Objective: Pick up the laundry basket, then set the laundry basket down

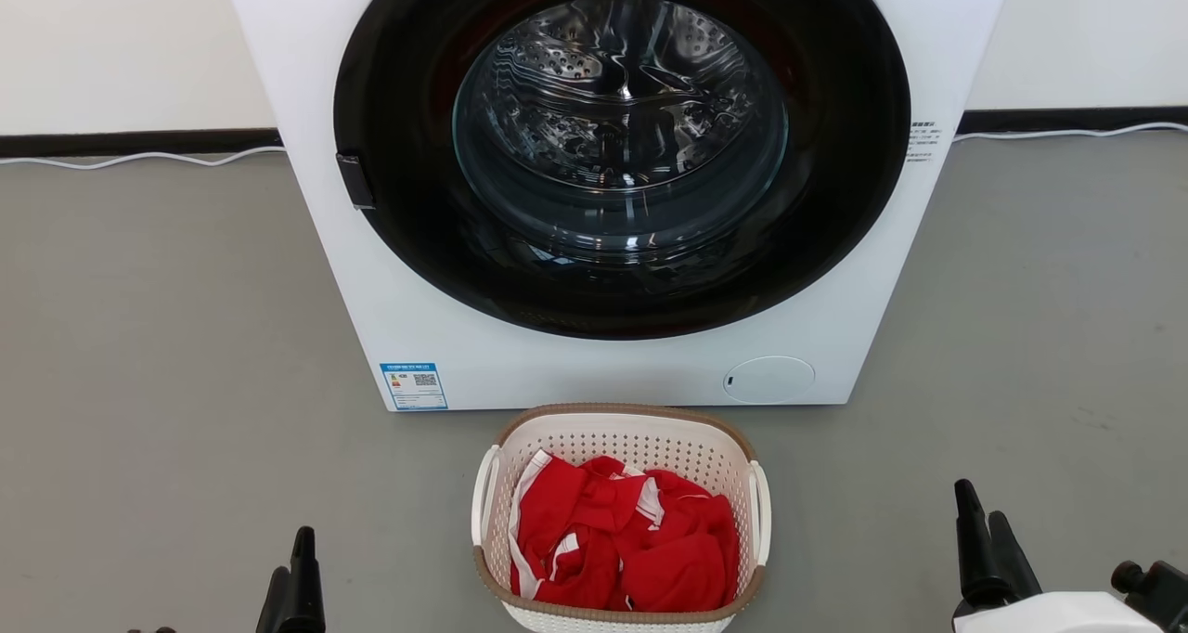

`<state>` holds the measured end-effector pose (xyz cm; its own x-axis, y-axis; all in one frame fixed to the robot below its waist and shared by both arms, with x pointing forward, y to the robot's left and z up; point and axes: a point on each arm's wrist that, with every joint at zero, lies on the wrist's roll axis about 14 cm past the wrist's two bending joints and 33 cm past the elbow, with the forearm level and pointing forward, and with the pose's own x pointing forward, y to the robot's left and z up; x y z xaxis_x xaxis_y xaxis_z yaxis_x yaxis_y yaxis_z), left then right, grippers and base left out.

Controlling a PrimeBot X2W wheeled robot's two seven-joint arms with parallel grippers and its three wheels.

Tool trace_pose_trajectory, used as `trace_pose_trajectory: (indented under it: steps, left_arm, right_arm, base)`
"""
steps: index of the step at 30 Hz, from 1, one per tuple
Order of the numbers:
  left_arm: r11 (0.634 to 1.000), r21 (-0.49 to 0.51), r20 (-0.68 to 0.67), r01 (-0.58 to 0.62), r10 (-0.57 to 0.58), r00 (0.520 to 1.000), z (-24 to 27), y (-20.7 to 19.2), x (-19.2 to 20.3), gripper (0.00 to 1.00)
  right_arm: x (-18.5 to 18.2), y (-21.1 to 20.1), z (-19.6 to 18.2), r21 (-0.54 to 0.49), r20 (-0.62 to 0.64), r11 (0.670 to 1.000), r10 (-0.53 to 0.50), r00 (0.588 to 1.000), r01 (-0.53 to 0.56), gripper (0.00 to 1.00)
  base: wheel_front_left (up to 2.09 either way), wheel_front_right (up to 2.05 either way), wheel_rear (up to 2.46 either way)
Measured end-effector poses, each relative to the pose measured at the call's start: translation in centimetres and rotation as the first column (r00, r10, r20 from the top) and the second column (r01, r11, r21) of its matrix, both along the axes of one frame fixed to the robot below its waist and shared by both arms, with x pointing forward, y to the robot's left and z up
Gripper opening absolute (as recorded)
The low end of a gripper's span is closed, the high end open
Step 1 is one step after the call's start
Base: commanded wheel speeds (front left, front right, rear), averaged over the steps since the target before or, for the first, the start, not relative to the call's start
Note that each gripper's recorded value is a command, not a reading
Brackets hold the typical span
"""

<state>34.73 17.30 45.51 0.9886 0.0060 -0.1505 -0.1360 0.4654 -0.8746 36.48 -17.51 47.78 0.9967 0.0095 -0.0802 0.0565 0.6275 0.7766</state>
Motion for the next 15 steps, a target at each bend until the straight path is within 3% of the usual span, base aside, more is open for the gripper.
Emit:
trace_pose_trajectory:
  steps: [15]
  left_arm:
    - [0.966, 0.258, 0.035, 0.033, -0.043, 0.998, 0.90, 0.05, -0.13, 1.00]
  right_arm:
    - [-0.17, 0.79, 0.58, -0.230, 0.033, 0.972, 0.047, 0.998, -0.038, 1.00]
  base:
    - [0.00, 0.00, 0.00]
